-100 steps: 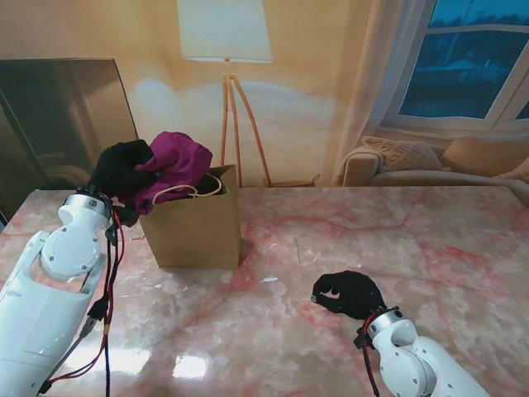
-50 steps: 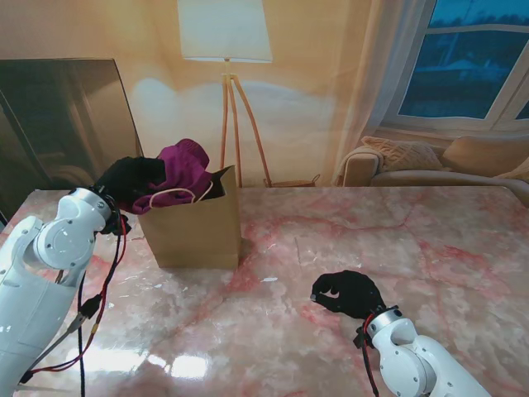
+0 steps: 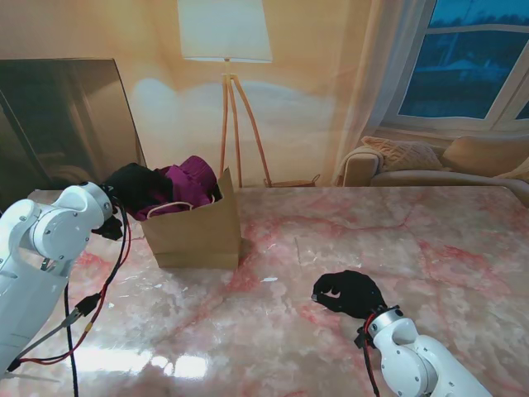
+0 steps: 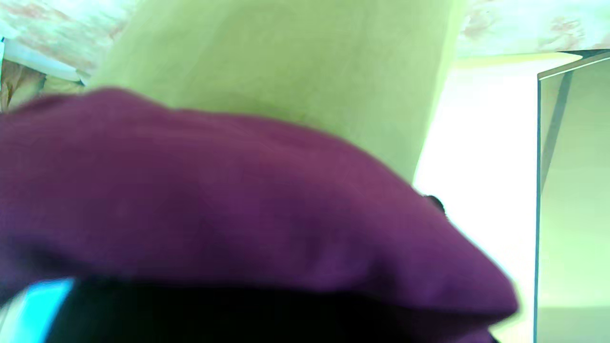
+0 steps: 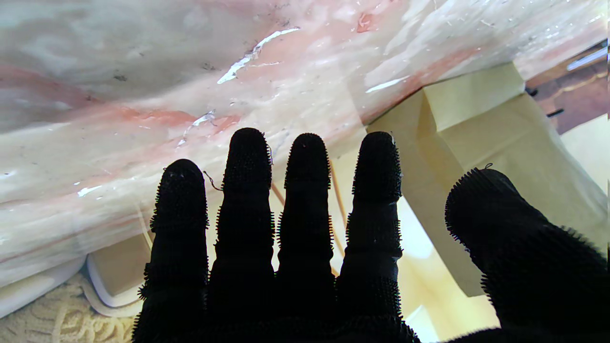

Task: Fold the socks and the shorts into the kraft paper bag

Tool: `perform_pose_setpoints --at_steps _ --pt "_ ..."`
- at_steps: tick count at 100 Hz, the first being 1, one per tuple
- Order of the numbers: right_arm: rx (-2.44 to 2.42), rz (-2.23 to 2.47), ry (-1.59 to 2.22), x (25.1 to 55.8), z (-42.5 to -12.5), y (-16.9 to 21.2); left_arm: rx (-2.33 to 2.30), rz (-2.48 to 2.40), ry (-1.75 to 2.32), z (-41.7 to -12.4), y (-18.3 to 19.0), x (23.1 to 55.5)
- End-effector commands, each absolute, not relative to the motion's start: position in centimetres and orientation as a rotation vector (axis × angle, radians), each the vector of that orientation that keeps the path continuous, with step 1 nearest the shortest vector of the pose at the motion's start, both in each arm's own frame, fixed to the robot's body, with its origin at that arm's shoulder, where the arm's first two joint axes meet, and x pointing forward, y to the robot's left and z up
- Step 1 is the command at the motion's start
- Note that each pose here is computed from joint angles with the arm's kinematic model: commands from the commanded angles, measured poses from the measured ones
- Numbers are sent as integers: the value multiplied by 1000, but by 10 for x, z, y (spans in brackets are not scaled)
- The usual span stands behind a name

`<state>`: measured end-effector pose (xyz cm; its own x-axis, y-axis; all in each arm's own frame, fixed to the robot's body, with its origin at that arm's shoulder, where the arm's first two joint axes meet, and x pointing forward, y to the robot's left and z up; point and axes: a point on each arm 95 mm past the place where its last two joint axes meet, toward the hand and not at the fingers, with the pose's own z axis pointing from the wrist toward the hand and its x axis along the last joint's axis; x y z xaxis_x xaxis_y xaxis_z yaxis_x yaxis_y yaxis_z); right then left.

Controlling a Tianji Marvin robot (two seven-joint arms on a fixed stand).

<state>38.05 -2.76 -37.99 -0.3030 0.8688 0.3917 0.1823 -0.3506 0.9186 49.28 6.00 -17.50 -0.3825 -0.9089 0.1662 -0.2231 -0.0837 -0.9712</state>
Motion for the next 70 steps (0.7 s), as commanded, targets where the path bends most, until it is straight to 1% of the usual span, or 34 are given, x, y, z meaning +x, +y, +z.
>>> perform_pose_setpoints --at_steps 1,32,70 --pt "1415 1704 1360 378 -382 -27 -1228 -1490 1643 -177 60 493" --pt "1420 1701 1368 378 -382 -27 -1098 -1378 1772 -180 55 491" --pt "1423 1698 1367 379 -382 -26 -1142 -1577 1582 -162 53 479"
